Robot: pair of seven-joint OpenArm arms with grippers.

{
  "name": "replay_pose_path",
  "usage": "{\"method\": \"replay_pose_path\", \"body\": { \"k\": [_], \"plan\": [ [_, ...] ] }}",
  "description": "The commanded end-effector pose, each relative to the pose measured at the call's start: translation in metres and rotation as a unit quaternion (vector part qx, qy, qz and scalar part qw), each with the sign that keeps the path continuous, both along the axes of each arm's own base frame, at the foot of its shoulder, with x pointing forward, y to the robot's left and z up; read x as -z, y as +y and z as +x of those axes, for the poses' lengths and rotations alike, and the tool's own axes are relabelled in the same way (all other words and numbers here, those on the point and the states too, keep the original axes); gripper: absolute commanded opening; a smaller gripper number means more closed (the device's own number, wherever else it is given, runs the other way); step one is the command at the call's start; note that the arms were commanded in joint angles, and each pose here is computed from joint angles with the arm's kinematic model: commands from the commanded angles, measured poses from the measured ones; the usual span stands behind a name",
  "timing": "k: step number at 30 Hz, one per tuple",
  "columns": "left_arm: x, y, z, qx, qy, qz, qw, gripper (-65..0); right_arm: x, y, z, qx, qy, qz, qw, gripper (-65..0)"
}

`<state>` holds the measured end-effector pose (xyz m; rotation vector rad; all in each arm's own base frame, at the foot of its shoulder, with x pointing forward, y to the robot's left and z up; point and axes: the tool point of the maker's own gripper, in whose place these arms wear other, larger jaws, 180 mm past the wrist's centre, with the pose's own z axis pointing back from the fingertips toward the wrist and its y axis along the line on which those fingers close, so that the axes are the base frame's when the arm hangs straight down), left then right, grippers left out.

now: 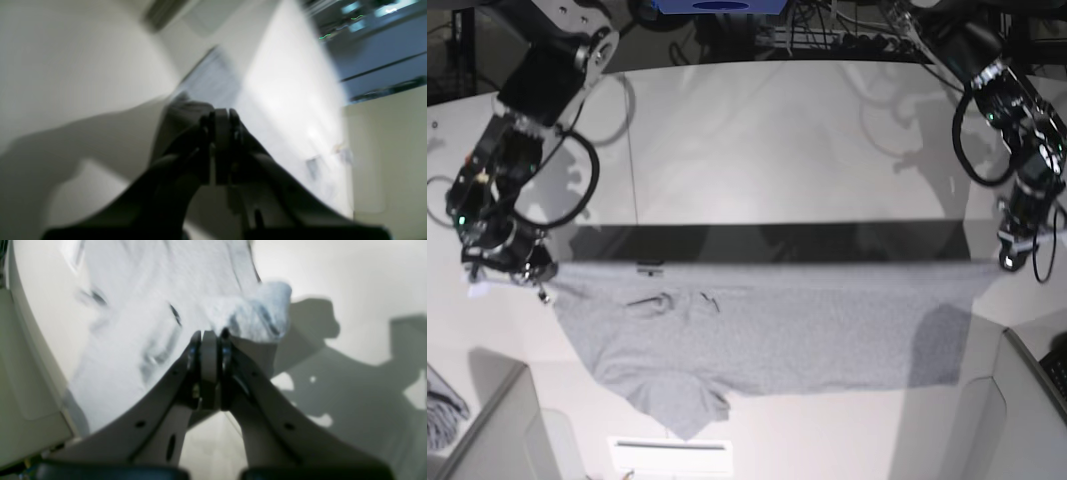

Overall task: Fold the T-shirt properly
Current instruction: 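Lift the shirt and pull it back toward the arms' base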

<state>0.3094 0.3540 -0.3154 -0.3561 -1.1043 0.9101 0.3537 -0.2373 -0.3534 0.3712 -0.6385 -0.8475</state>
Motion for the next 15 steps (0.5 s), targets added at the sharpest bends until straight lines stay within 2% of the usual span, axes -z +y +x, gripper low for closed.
{"method": "replay_pose_path", "body": {
  "k": [1,3,7,15],
  "plan": [
    [-0.011,0.007,-0.001,-0.002,-0.013,0.015,1.000,-65.0,-0.005,-0.006,-0.001,0.003,-0.011,-0.007,0.9999,-65.0],
    [0.004,0.007,-0.016,-0.002,0.012,0.016,1.000,-65.0,0.012,-0.002,-0.017,0.002,0.011,-0.002,0.9999,-65.0],
    [0.026,0.007,-0.042,-0.002,0.051,0.016,0.999,-65.0,0.038,-0.006,-0.043,0.018,0.032,-0.021,0.9991,-65.0],
    [0.053,0.004,-0.079,0.003,0.103,0.015,0.995,-65.0,0.058,-0.011,-0.079,0.018,0.068,-0.031,0.9971,-65.0]
  ]
}}
